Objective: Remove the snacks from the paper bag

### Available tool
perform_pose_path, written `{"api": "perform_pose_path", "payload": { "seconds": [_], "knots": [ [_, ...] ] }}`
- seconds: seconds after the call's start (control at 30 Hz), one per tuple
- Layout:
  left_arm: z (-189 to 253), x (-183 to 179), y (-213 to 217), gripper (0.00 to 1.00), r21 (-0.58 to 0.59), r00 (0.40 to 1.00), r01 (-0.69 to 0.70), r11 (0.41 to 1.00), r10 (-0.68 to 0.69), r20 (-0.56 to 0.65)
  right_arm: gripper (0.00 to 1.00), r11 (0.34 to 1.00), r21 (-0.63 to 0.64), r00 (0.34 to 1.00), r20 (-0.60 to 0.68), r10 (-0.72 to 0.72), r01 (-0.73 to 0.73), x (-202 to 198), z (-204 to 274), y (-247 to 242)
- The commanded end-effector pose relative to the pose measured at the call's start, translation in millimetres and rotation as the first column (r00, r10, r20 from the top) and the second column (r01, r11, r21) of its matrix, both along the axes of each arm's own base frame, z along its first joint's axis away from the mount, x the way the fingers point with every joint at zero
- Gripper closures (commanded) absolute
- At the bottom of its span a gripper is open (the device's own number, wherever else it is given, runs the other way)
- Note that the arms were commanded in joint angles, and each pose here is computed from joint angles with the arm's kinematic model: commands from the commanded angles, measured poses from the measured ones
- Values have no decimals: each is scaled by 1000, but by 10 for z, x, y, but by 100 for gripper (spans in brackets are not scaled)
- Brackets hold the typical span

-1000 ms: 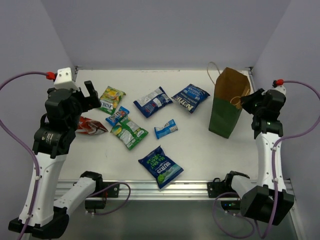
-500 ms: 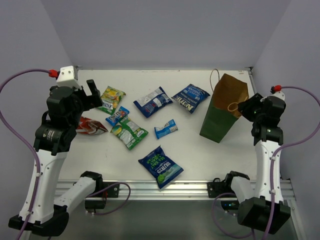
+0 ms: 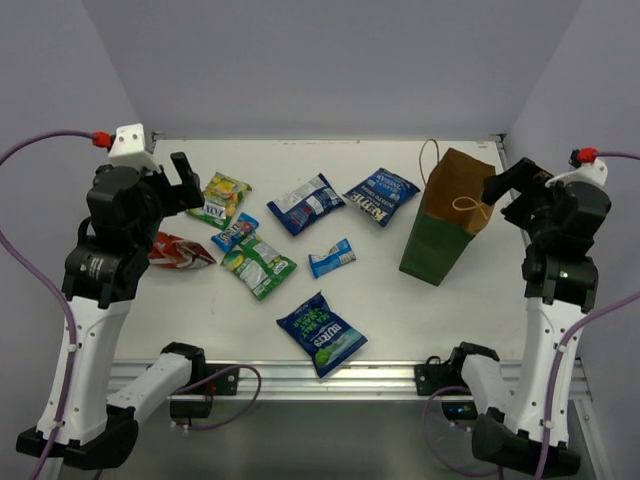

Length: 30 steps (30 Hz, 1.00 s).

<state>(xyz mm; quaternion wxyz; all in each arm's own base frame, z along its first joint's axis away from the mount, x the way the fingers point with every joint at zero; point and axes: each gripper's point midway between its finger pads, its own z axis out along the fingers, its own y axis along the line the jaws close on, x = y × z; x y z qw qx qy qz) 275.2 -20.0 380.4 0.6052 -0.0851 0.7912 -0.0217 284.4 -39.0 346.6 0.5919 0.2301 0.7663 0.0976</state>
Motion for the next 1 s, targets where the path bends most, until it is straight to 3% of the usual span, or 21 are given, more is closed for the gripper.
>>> {"api": "perform_pose_path", "payload": {
  "seconds": [0.0, 0.1, 0.23, 0.43, 0.63, 0.97],
  "knots": [
    [455, -75, 12, 0, 16, 995, 15, 1000, -16, 102, 1, 994, -106, 991, 129, 25, -11, -296, 614, 85],
    [758, -138, 17, 0, 19, 986, 24, 1000, -26, 166, 1, 986, -156, 976, 214, -29, 63, -502, 1034, 54],
    [1134, -365, 95, 0, 41, 964, 15, 999, -25, 265, 1, 970, -236, 931, 364, 27, 64, -840, 1628, 188],
    [1466, -649, 258, 0, 15, 930, -45, 999, 36, 365, 1, 957, -275, 759, 642, 111, 92, -1583, 2436, 308],
    [1641, -816, 382, 0, -1, 908, -93, 996, 85, 410, 1, 942, -327, 668, 717, 198, 71, -1910, 2718, 396],
    [1770, -988, 524, 0, -36, 875, -150, 988, 149, 461, 1, 926, -345, 614, 767, 186, 151, -2144, 2830, 294]
  ]
}}
